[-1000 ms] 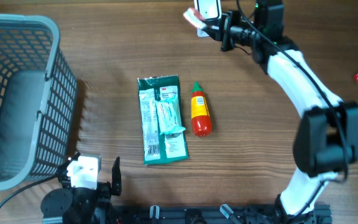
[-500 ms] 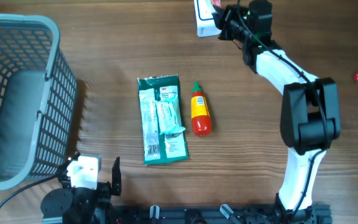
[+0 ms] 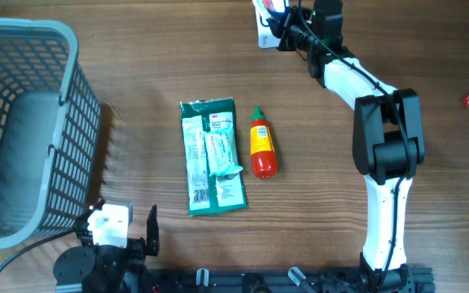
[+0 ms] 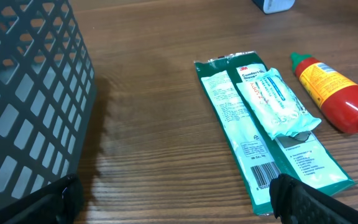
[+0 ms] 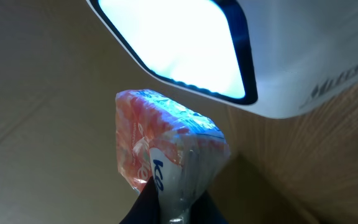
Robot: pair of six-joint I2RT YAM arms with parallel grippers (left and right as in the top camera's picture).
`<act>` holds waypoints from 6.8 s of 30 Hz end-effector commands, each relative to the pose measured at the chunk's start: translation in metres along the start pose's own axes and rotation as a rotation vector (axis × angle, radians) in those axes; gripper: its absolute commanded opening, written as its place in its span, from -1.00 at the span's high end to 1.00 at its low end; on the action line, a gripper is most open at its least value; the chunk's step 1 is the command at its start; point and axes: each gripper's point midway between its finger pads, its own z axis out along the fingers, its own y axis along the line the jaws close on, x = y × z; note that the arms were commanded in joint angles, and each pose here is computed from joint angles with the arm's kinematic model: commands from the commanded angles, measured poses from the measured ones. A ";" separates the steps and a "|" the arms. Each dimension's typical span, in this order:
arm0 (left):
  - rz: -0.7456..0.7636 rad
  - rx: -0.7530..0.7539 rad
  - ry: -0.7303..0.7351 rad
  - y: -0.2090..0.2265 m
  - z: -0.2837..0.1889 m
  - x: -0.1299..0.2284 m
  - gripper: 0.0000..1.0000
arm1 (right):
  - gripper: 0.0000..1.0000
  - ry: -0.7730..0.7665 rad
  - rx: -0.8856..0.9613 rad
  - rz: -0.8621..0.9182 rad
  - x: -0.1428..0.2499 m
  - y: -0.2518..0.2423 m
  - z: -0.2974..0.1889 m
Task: Scan the item barcode
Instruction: 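Hold the tissue pack in front of the scanner, then carry the tissue pack to the right and drop it, then move the right gripper back toward the red sauce bottle, then grasp the red-yellow sauce bottle with the right gripper and lift, then carry the sauce bottle up to the white scanner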
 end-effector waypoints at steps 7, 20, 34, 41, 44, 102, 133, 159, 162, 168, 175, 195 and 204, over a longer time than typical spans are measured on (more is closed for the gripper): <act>0.019 0.014 -0.013 -0.003 -0.001 -0.002 -1.00 | 0.91 0.129 0.180 -0.260 0.009 -0.004 -0.039; 0.019 0.014 -0.012 -0.003 -0.001 -0.002 -1.00 | 0.91 -0.897 0.584 -0.066 -0.171 0.017 -0.361; 0.019 0.014 -0.013 -0.003 -0.001 -0.002 -1.00 | 0.31 -1.600 0.729 0.089 -0.240 -0.003 -0.548; 0.019 0.014 -0.012 -0.003 -0.001 -0.002 -1.00 | -0.07 -1.359 0.621 -0.004 -0.212 0.024 -0.515; 0.019 0.014 -0.013 -0.003 -0.001 -0.002 -1.00 | -0.07 -1.070 0.578 -0.159 -0.181 0.039 -0.476; 0.019 0.014 -0.013 -0.003 -0.001 -0.002 -1.00 | -0.99 0.096 0.988 -0.463 0.140 -0.161 -0.213; 0.019 0.014 -0.012 -0.003 -0.001 -0.002 -1.00 | -0.99 0.191 1.290 -1.396 0.065 -0.281 -0.217; 0.019 0.014 -0.013 -0.003 -0.001 -0.002 -1.00 | 0.15 -0.175 1.274 -1.885 0.070 -0.140 -0.189; 0.019 0.014 -0.012 -0.003 -0.001 -0.002 -1.00 | 0.15 -0.255 1.221 -1.988 0.088 -0.108 -0.188; 0.019 0.014 -0.013 -0.003 -0.001 -0.002 -1.00 | 0.15 -0.142 0.902 -2.304 0.188 -0.048 -0.183; 0.019 0.014 -0.013 -0.003 -0.001 -0.002 -1.00 | 0.14 0.130 0.396 -2.710 0.324 -0.028 -0.221; 0.019 0.014 -0.012 -0.003 -0.001 -0.002 -1.00 | 0.19 0.621 0.158 -3.058 0.374 -0.085 -0.288; 0.019 0.014 -0.013 -0.003 -0.001 -0.002 -1.00 | 0.55 0.765 0.089 -2.642 0.366 -0.088 -0.278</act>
